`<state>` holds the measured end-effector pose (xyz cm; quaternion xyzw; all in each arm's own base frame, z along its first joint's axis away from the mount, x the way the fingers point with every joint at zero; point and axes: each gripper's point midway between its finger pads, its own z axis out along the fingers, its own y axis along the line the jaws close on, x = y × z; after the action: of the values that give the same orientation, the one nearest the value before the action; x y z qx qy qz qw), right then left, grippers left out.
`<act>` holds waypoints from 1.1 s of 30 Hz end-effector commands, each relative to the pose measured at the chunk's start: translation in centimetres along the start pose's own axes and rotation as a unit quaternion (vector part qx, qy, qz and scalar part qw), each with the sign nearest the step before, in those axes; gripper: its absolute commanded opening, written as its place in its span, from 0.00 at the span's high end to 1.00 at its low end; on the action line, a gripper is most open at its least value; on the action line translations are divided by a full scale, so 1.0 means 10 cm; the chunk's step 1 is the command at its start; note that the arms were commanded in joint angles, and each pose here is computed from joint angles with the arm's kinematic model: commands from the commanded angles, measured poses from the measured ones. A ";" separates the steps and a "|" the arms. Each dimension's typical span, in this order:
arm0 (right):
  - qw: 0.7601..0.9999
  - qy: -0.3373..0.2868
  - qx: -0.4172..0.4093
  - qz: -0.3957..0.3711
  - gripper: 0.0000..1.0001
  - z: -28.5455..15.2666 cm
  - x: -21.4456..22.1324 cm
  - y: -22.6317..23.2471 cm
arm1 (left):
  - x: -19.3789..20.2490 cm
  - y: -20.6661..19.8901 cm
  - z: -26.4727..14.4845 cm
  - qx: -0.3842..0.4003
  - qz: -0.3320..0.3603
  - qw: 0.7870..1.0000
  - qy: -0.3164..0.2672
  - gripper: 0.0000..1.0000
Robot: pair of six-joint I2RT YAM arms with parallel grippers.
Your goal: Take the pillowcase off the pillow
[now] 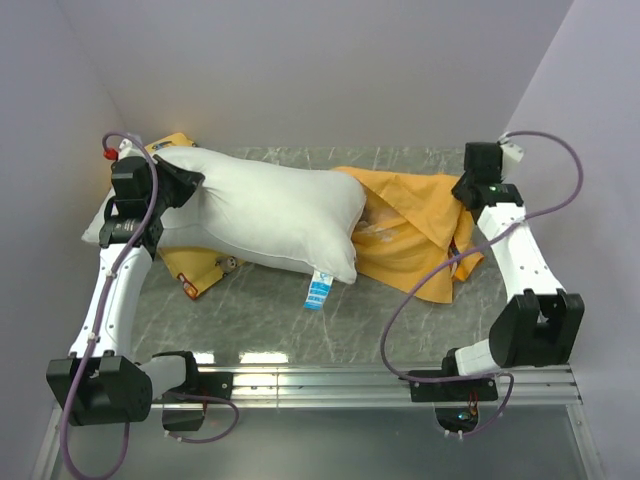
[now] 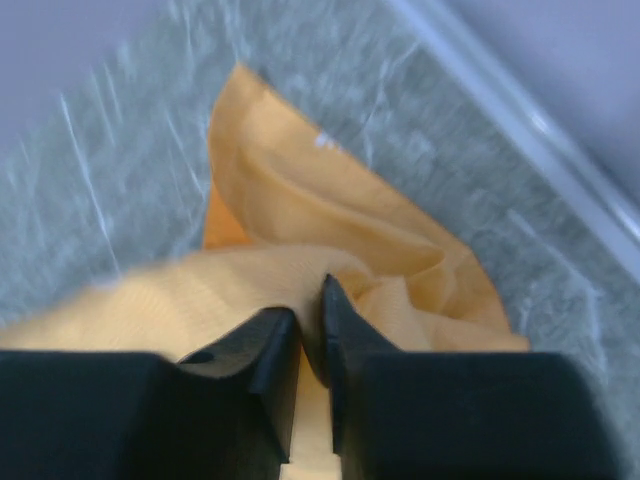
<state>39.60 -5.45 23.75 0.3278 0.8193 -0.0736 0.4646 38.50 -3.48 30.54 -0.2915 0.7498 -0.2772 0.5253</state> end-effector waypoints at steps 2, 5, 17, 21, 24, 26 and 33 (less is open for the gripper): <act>0.995 0.050 -0.087 0.001 0.55 0.13 0.44 0.34 | -0.37 -0.21 -0.12 0.029 0.022 0.998 -0.060 1.00; 0.992 0.062 -0.113 -0.016 0.46 -0.05 0.55 0.45 | -0.39 -0.28 -0.17 0.038 0.026 0.997 -0.061 1.00; 0.929 0.095 -0.353 -0.059 0.34 -1.19 1.14 1.53 | -0.67 -0.70 -0.52 0.073 0.062 0.990 -0.099 0.99; 0.916 0.089 -0.385 -0.064 0.29 -1.41 1.24 1.57 | -0.74 -0.87 -0.65 0.091 0.078 0.986 -0.112 1.00; 0.915 0.075 -0.392 -0.060 0.28 -1.51 1.12 1.54 | -0.75 -1.11 -0.72 0.119 0.097 0.982 -0.114 0.99; 0.911 0.063 -0.403 -0.056 0.26 -1.60 1.02 1.55 | -0.82 -1.31 -0.78 0.132 0.110 0.977 -0.124 1.00; 0.897 0.052 -0.436 -0.042 0.26 -1.85 0.86 1.53 | -0.67 -2.11 -0.78 0.194 0.134 0.966 -0.102 0.99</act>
<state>33.04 18.28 25.87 0.0637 0.8388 0.2594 0.4744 36.77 -9.96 41.95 -0.1539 0.7555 -0.2703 0.5766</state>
